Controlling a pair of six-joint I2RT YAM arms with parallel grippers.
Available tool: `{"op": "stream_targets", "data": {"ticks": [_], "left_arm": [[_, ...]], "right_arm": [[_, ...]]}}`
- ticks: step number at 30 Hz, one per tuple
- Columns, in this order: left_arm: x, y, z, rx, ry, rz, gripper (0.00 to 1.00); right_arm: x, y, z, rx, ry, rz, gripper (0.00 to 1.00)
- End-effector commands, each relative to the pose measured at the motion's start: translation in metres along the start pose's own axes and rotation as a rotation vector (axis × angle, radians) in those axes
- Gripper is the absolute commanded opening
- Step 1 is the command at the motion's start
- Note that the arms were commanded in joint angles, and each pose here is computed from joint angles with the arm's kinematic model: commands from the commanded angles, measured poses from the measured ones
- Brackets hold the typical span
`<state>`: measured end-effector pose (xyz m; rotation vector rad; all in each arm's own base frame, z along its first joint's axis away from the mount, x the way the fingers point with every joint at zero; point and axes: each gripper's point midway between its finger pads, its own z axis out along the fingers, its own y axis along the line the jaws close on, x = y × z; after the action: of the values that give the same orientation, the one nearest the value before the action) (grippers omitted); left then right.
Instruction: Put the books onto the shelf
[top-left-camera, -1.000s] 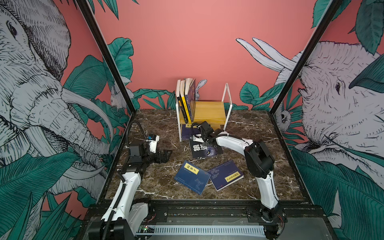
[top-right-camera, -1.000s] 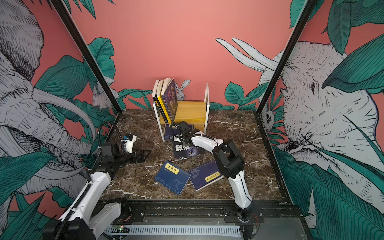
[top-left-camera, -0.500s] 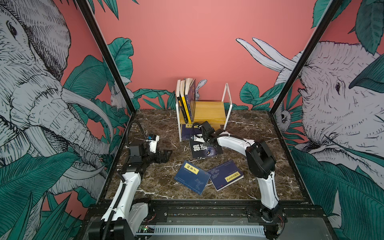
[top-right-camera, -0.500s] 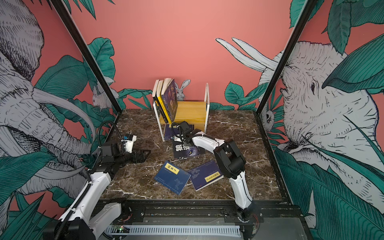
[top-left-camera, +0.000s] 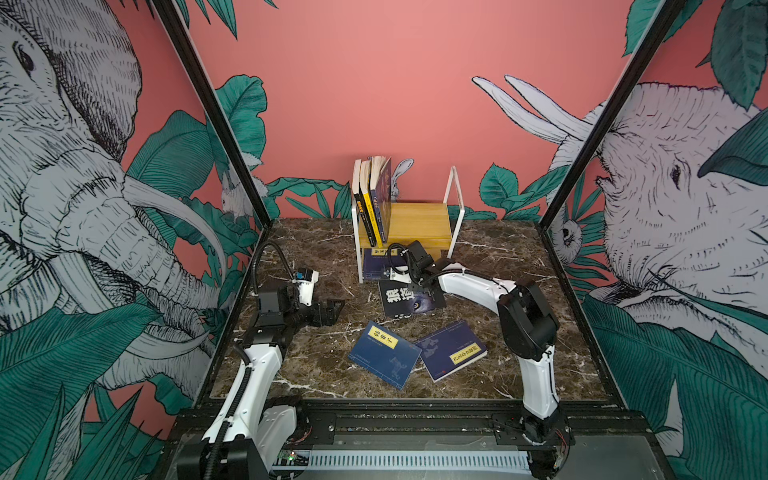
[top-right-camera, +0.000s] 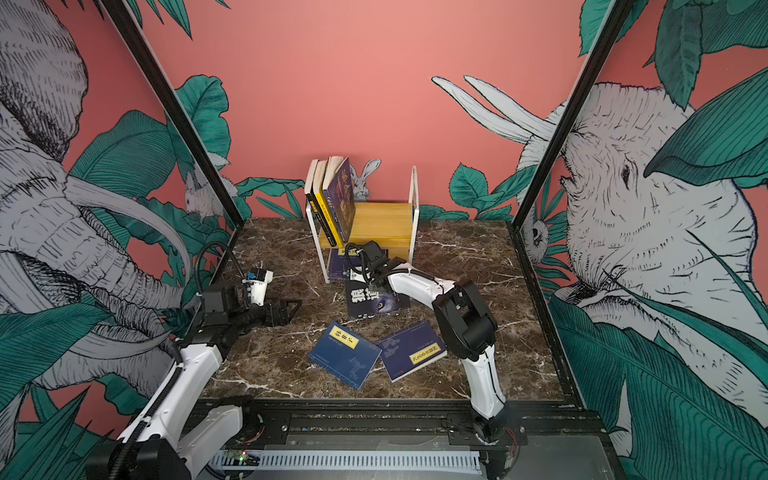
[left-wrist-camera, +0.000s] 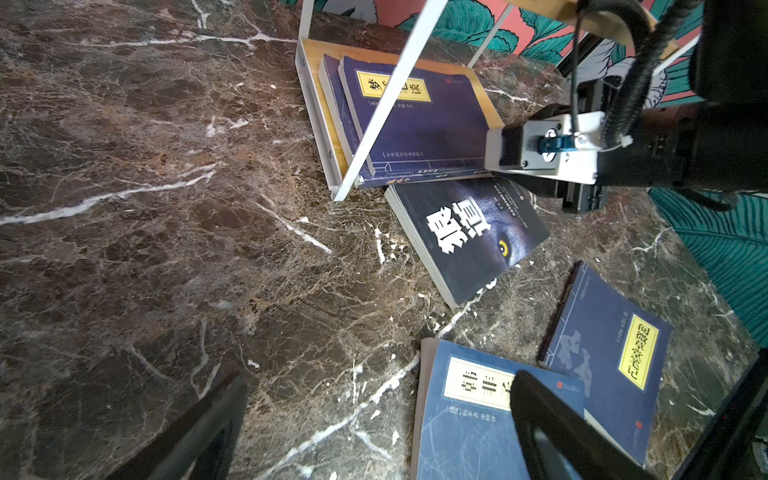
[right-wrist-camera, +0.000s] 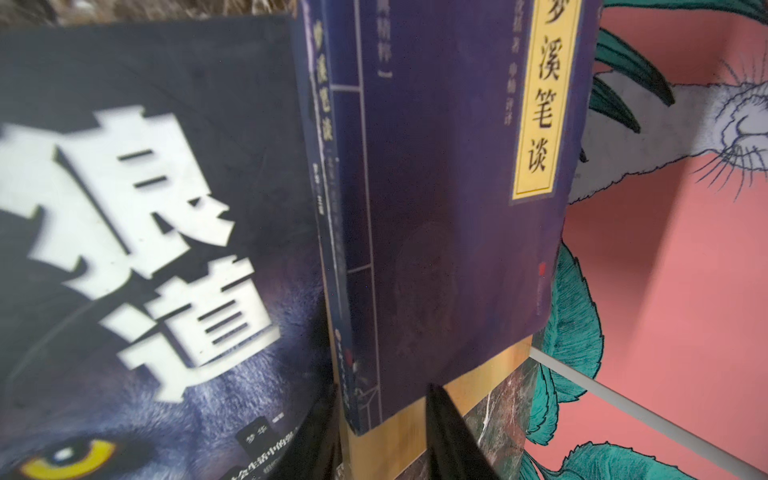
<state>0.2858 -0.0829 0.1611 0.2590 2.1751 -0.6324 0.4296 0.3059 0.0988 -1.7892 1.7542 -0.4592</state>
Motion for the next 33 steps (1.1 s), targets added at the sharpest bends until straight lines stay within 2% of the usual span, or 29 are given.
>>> {"op": "stream_targets", "data": {"ticks": [1, 7, 10, 11, 14, 18, 21, 27, 29, 32, 33], "left_arm": [[0.000, -0.002, -0.002, 0.009, -0.009, 0.011, 0.99], [0.000, -0.017, 0.001, 0.089, 0.006, -0.022, 0.99], [-0.006, -0.030, 0.001, 0.147, -0.001, 0.005, 0.96], [-0.009, -0.033, 0.001, 0.160, -0.002, 0.013, 0.94], [-0.008, -0.038, 0.005, 0.175, 0.035, 0.042, 0.90], [0.005, -0.048, 0.015, 0.191, 0.119, 0.123, 0.89], [0.016, -0.049, 0.024, 0.196, 0.200, 0.125, 0.89], [0.041, -0.055, 0.041, 0.231, 0.346, 0.129, 0.89], [0.048, -0.052, 0.044, 0.225, 0.385, 0.109, 0.89], [0.059, -0.049, 0.050, 0.218, 0.426, 0.113, 0.89], [0.062, -0.042, 0.052, 0.180, 0.443, 0.125, 0.89]], "right_arm": [[-0.024, -0.015, -0.044, 0.036, -0.129, 0.043, 0.48], [-0.032, -0.024, -0.113, 0.086, -0.241, 0.155, 0.61], [-0.031, -0.009, -0.135, 0.097, -0.271, 0.173, 0.66], [-0.032, -0.013, -0.156, 0.122, -0.302, 0.195, 0.67], [-0.025, 0.016, -0.169, 0.096, -0.292, 0.217, 0.68], [-0.025, 0.051, -0.189, 0.090, -0.340, 0.273, 0.69], [-0.027, 0.080, -0.196, 0.064, -0.357, 0.318, 0.66], [-0.028, 0.146, -0.182, -0.018, -0.323, 0.333, 0.50], [-0.027, 0.171, -0.175, -0.058, -0.290, 0.289, 0.50], [-0.016, 0.195, -0.165, -0.052, -0.230, 0.203, 0.56], [-0.011, 0.200, -0.163, -0.047, -0.216, 0.185, 0.57]]}}
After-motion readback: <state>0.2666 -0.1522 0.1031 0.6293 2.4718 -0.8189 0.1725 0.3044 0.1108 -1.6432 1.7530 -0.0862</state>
